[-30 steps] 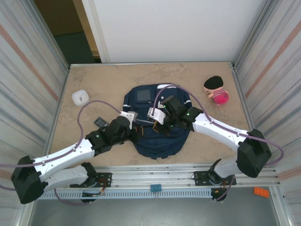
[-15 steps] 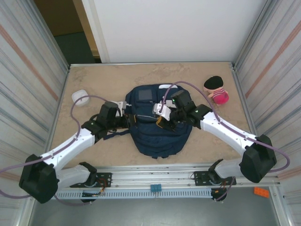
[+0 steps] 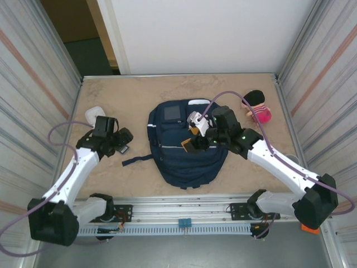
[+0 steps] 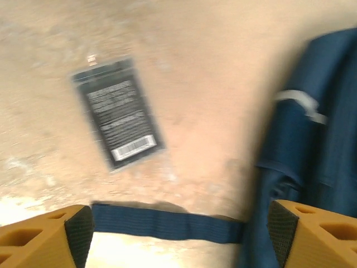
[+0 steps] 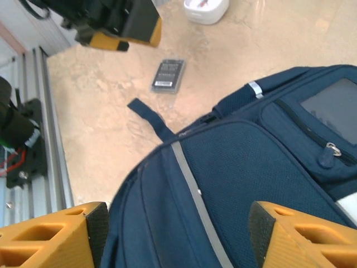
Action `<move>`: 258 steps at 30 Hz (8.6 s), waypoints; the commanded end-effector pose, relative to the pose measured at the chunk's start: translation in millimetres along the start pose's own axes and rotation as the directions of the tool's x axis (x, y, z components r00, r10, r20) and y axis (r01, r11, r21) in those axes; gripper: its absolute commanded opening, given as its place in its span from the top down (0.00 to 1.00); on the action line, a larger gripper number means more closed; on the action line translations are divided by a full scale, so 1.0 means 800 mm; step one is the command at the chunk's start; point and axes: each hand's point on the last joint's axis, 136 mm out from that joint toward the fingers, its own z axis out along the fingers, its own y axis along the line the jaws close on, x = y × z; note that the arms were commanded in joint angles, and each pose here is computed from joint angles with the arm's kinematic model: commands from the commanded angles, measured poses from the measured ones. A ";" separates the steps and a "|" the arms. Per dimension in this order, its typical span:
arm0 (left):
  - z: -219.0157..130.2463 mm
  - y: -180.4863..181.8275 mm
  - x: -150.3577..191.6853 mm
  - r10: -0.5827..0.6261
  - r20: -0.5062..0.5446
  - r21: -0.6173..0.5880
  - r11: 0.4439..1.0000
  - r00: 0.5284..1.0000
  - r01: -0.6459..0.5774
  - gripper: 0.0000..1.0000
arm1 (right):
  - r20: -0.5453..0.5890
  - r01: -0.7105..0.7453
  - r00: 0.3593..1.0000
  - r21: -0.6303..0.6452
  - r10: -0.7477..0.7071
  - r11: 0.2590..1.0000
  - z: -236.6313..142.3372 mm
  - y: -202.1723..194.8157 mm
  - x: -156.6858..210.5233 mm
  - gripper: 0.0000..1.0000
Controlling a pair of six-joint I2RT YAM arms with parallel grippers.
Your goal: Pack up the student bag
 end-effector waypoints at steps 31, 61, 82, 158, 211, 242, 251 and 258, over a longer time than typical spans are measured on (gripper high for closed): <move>0.144 0.051 0.007 -0.132 -0.262 -0.291 0.955 0.956 0.052 0.40 | -0.003 -0.044 0.999 -0.121 0.044 0.992 0.036 0.034 0.006 0.35; -0.056 -0.083 0.066 -0.404 -0.250 0.376 0.797 0.880 0.473 0.51 | 0.096 -0.490 0.861 -0.115 0.500 0.864 0.133 0.073 -0.006 0.34; -0.069 -0.089 0.085 -0.412 -0.320 0.448 0.728 0.853 0.519 0.51 | 0.101 -0.477 0.862 -0.170 0.497 0.862 0.223 0.086 -0.034 0.73; -0.132 -0.365 0.144 0.691 0.670 0.279 0.105 0.272 -0.955 1.00 | 0.156 -0.928 0.351 -0.075 0.923 0.365 -0.127 -0.009 0.124 0.87; -0.133 -0.358 0.166 0.662 0.662 0.394 0.090 0.350 -0.915 1.00 | 0.330 -0.911 0.361 -0.076 0.872 0.405 -0.082 -0.023 0.090 0.41; -0.068 -0.278 0.175 0.734 0.591 0.468 0.026 0.334 -0.884 0.22 | 0.321 -0.937 0.262 -0.141 0.910 0.320 -0.098 -0.130 0.057 0.69; 0.000 -0.236 0.197 0.787 0.602 0.356 -0.117 0.132 -0.927 0.19 | 0.285 -0.939 0.268 -0.137 0.921 0.315 -0.093 -0.128 0.061 0.71; 0.031 -0.241 0.219 0.791 0.610 0.366 -0.220 0.055 -0.904 0.28 | 0.272 -0.942 0.269 -0.124 0.924 0.311 -0.092 -0.127 0.068 0.72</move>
